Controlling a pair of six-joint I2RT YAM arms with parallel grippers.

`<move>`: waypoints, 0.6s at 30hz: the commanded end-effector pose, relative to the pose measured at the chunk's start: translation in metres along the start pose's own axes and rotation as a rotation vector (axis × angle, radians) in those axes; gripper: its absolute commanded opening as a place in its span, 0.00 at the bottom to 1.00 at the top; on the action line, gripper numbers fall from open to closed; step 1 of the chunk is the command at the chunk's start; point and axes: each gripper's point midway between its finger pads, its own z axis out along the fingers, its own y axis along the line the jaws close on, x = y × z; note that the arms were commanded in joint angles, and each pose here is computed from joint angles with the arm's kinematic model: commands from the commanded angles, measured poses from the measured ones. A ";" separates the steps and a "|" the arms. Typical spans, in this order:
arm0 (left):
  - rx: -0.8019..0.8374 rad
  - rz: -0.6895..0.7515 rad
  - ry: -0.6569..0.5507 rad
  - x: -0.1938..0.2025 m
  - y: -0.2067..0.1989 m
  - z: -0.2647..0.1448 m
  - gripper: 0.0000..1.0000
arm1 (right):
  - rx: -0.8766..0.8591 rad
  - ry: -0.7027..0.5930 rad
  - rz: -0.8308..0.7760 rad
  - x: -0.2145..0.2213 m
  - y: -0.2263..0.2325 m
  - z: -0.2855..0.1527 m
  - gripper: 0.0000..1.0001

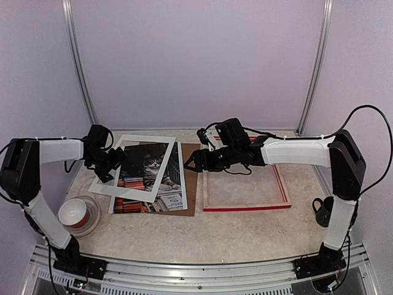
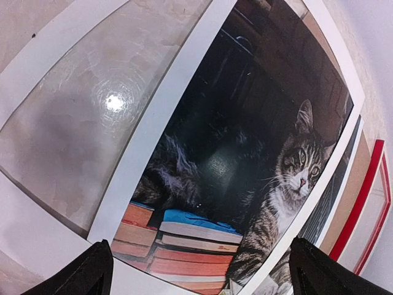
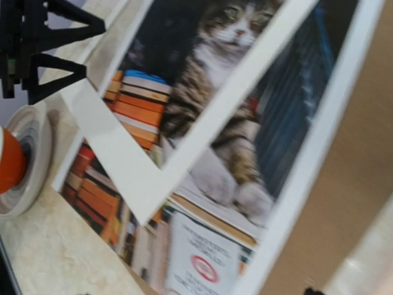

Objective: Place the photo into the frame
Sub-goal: Move the mat board to the photo.

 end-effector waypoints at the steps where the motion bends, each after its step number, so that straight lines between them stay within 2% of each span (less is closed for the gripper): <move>1: 0.017 -0.017 -0.008 -0.002 0.000 -0.002 0.99 | -0.012 0.028 -0.017 0.005 0.011 0.019 0.74; 10: 0.173 0.074 0.077 0.034 -0.047 0.011 0.99 | -0.039 0.051 0.086 0.010 0.004 0.053 0.74; 18: 0.228 0.139 0.095 0.052 -0.079 0.022 0.99 | 0.012 0.071 0.189 0.012 -0.012 0.079 0.74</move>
